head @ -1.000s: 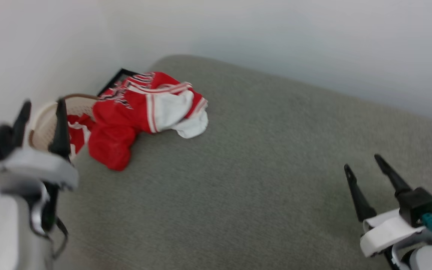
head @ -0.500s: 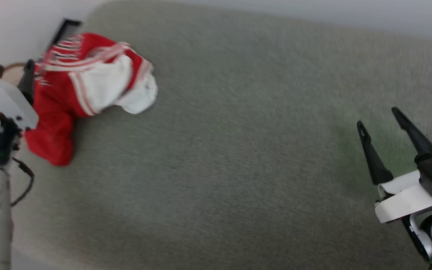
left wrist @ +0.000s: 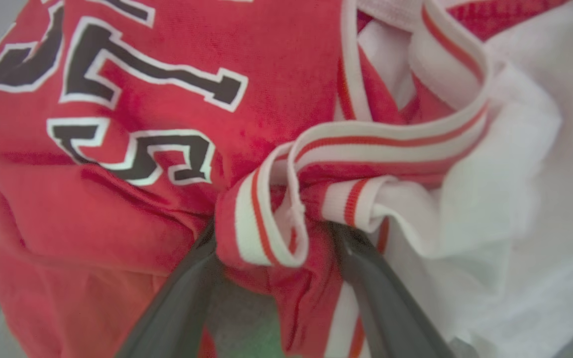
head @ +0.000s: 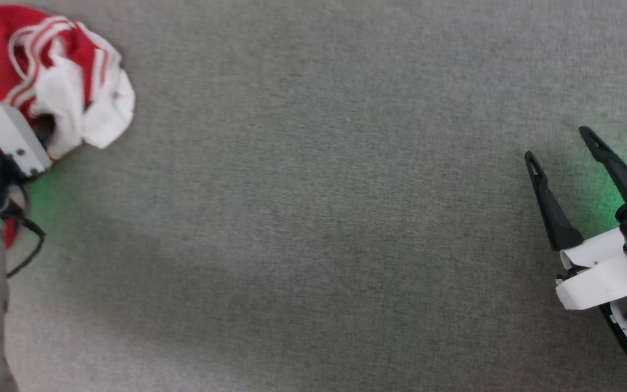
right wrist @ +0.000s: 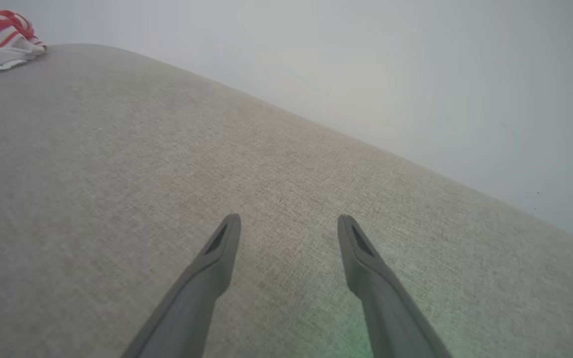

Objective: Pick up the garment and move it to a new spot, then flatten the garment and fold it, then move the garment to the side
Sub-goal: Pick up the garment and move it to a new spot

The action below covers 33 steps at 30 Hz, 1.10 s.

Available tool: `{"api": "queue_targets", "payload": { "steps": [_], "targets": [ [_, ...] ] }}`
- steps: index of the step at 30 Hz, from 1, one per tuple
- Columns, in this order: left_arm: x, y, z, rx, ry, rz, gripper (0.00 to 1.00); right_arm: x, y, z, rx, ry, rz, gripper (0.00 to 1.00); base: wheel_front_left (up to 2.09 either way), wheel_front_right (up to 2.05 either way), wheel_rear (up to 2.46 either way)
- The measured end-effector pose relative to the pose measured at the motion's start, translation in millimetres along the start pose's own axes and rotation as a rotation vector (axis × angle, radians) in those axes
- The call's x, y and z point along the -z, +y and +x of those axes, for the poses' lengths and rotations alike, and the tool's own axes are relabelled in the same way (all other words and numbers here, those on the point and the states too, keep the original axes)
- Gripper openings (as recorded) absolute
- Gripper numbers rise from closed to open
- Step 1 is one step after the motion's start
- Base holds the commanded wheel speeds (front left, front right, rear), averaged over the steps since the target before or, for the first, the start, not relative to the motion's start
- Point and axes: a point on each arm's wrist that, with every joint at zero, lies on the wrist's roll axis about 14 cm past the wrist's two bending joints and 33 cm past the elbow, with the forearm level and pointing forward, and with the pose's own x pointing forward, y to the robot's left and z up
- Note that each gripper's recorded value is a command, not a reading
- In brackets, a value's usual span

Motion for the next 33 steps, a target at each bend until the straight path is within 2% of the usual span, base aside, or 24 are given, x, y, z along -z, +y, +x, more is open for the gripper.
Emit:
{"api": "queue_targets", "payload": {
  "steps": [7,8,9,13,19,28,33],
  "targets": [
    [11,-12,24,-0.016,0.048,-0.003,1.00,13,-9,-4,0.015,0.042,0.000,1.00,0.00,0.00,0.00],
    [11,-13,25,-0.015,0.051,-0.008,0.22,14,-9,-4,0.014,0.045,-0.001,1.00,0.00,0.00,0.00],
    [10,-14,25,-0.014,0.044,-0.016,0.00,15,-10,-5,0.014,0.050,-0.002,1.00,0.00,0.00,0.00],
    [5,-19,22,-0.004,0.008,-0.048,0.00,12,-8,-7,0.012,0.051,-0.002,1.00,0.00,0.00,0.00],
    [-22,-13,0,-0.005,-0.103,0.009,0.00,-4,-1,-10,0.010,0.017,0.009,1.00,0.00,0.00,0.00],
    [-137,2,-88,0.009,-0.486,0.106,0.00,-36,18,-20,0.008,-0.057,0.034,1.00,0.00,0.00,0.00],
    [-192,4,-154,0.027,-0.687,0.159,0.00,-60,26,-26,0.013,-0.116,0.037,1.00,0.00,0.00,0.00]
  ]
}}
